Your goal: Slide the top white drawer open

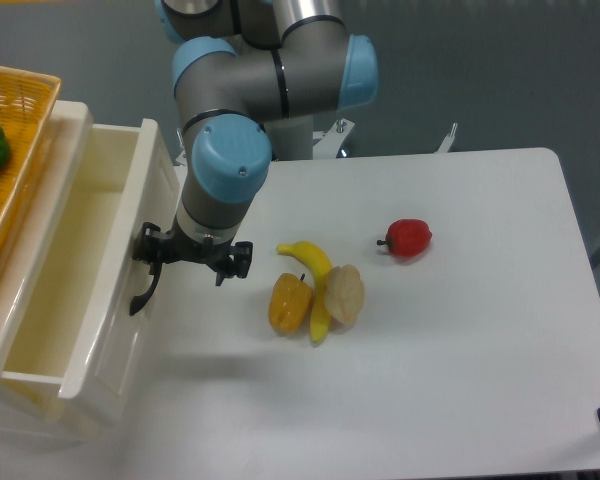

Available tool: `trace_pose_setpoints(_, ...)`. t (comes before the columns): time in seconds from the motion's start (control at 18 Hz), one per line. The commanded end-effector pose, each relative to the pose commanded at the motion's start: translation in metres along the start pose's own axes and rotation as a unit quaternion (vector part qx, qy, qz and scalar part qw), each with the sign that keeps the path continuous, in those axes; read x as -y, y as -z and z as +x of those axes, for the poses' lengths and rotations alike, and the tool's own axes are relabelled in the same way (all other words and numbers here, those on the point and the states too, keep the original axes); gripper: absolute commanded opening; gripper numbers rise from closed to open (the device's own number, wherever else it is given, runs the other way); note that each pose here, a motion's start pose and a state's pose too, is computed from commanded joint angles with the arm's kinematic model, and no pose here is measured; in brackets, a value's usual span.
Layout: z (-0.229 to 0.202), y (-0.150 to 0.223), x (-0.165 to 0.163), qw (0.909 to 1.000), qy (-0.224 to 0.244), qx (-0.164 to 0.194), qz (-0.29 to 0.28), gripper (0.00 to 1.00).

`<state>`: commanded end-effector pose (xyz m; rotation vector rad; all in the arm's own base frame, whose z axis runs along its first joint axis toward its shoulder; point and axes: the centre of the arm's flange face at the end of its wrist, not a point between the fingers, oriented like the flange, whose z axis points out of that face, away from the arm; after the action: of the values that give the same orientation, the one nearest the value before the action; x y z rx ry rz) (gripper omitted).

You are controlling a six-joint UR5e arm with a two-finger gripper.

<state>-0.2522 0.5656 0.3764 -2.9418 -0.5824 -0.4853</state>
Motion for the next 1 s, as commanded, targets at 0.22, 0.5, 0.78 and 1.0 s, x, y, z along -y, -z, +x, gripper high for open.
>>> trace_pose_setpoints(0.22,-0.009,0.002,-0.002,0.9998,-0.013,0.013,-0.004,1.0)
trace_pose_setpoints(0.5,-0.013,0.006,-0.003,0.9998,-0.012,0.017,-0.002,1.0)
trace_pose_setpoints(0.78,-0.024,0.01,-0.004,0.9996,-0.014,0.025,-0.003,1.0)
trace_pose_setpoints(1.0,-0.03,0.013,-0.005,0.9994,-0.018,0.03,-0.002,1.0)
